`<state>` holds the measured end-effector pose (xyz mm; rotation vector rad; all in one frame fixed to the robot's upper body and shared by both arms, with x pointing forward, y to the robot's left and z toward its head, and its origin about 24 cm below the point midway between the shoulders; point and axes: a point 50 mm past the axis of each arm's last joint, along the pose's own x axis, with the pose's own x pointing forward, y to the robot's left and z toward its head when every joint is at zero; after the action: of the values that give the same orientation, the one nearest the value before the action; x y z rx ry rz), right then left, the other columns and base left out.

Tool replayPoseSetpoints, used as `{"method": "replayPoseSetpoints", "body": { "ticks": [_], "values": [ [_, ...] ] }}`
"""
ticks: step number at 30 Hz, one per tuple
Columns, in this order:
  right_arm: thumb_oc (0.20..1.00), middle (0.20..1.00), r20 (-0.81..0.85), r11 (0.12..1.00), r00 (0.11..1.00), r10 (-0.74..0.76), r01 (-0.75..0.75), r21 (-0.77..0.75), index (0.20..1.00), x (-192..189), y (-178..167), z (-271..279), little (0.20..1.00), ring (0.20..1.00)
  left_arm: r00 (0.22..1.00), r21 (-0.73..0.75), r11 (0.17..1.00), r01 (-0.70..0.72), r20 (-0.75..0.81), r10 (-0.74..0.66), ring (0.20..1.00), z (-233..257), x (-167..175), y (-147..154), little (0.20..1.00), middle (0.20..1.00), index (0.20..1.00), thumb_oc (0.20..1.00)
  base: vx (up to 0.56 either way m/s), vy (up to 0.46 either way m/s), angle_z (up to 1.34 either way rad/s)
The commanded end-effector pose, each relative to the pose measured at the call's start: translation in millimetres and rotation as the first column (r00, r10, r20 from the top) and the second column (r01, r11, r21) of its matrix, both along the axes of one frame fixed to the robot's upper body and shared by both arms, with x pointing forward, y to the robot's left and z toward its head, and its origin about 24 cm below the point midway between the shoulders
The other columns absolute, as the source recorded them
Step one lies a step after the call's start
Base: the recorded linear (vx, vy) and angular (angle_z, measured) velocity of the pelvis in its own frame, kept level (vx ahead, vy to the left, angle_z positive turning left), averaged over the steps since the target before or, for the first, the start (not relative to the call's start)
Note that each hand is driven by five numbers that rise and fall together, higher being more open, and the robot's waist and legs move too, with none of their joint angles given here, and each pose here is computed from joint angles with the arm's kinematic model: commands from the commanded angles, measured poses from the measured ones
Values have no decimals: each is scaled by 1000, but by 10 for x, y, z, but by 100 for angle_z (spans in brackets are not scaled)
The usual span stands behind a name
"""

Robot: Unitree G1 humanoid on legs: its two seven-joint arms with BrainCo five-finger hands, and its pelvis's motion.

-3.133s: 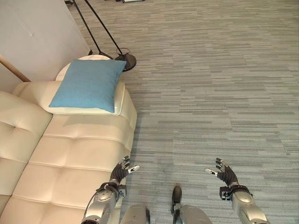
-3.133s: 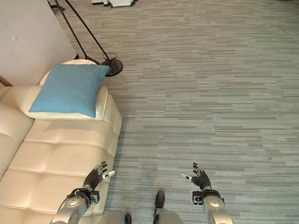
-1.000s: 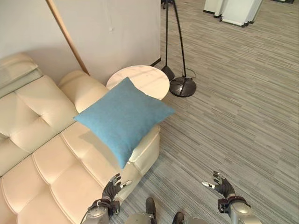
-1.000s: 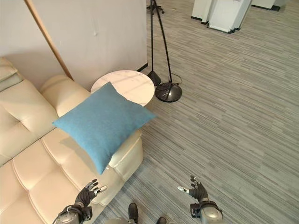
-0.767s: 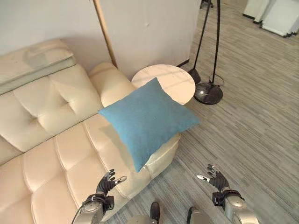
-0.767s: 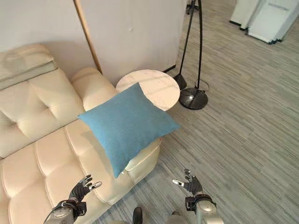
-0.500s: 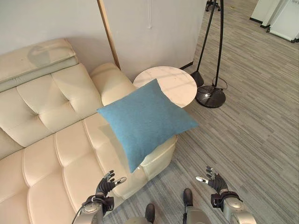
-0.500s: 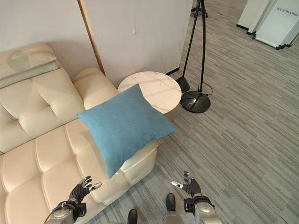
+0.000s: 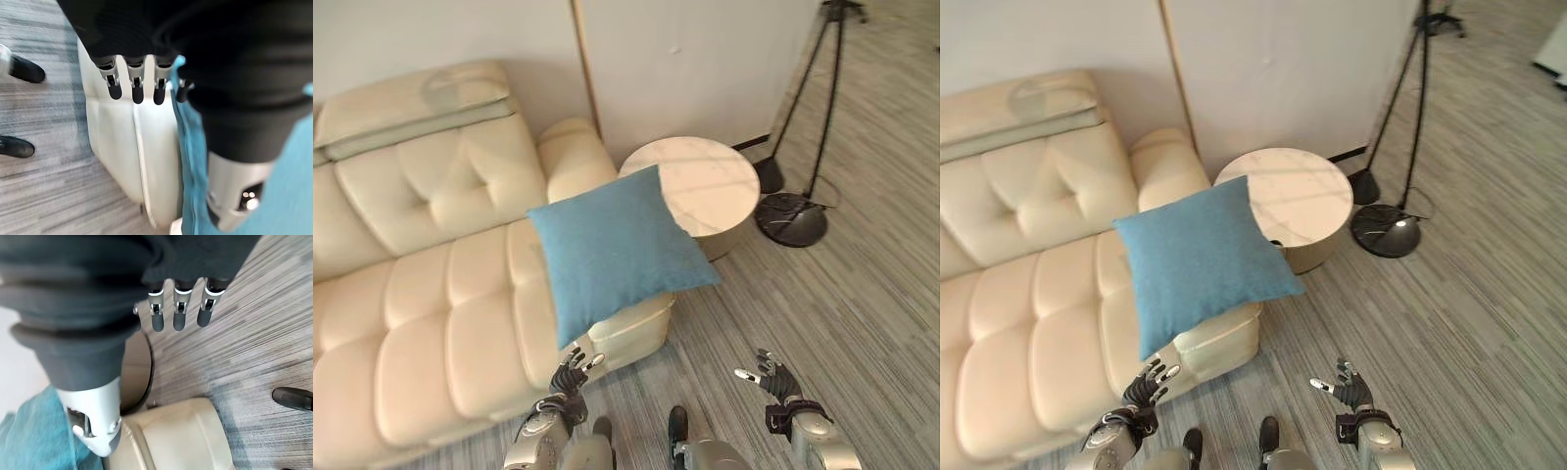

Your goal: Pick up all the scattered cushions and arrange them neatly on the sofa.

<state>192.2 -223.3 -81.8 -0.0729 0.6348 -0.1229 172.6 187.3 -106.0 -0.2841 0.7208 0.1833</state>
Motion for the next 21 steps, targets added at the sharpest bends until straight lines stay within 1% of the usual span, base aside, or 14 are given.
{"method": "replayPoseSetpoints", "body": {
  "ticks": [1,5,8,11,14,15,21],
  "values": [
    [1000,1000,87,1000,996,-13,14,-5,1000,36,-60,129,1000,1000,999,30,999,-26,40,25,1000,65,11,147,1000,1000,1000,1000,233,89,64],
    [1000,1000,89,999,996,-19,22,-30,1000,59,-62,143,1000,1000,997,64,996,-67,30,65,1000,57,6,239,1000,1000,1000,1000,204,126,44],
    [1000,1000,97,999,995,-8,11,-31,1000,47,-45,152,1000,1000,996,67,994,-86,20,84,1000,37,-70,286,1000,1000,1000,1000,280,256,7],
    [1000,1000,76,1000,997,-10,12,-19,1000,22,-25,110,1000,1000,998,85,994,-64,13,63,1000,35,-94,329,1000,1000,1000,1000,257,297,-18],
    [1000,1000,50,1000,999,-5,6,-12,1000,-13,3,64,1000,1000,999,120,992,-32,25,29,1000,84,-48,393,1000,1000,1000,1000,142,289,-22],
    [1000,1000,40,1000,999,-16,16,5,1000,-51,36,33,1000,1000,1000,141,990,-20,23,17,1000,93,-33,424,1000,1000,1000,1000,61,118,14],
    [1000,1000,20,998,999,-47,46,33,1000,-77,49,-20,1000,1000,999,145,989,-13,44,6,1000,125,9,426,1000,1000,1000,1000,139,45,17]
  ]
}}
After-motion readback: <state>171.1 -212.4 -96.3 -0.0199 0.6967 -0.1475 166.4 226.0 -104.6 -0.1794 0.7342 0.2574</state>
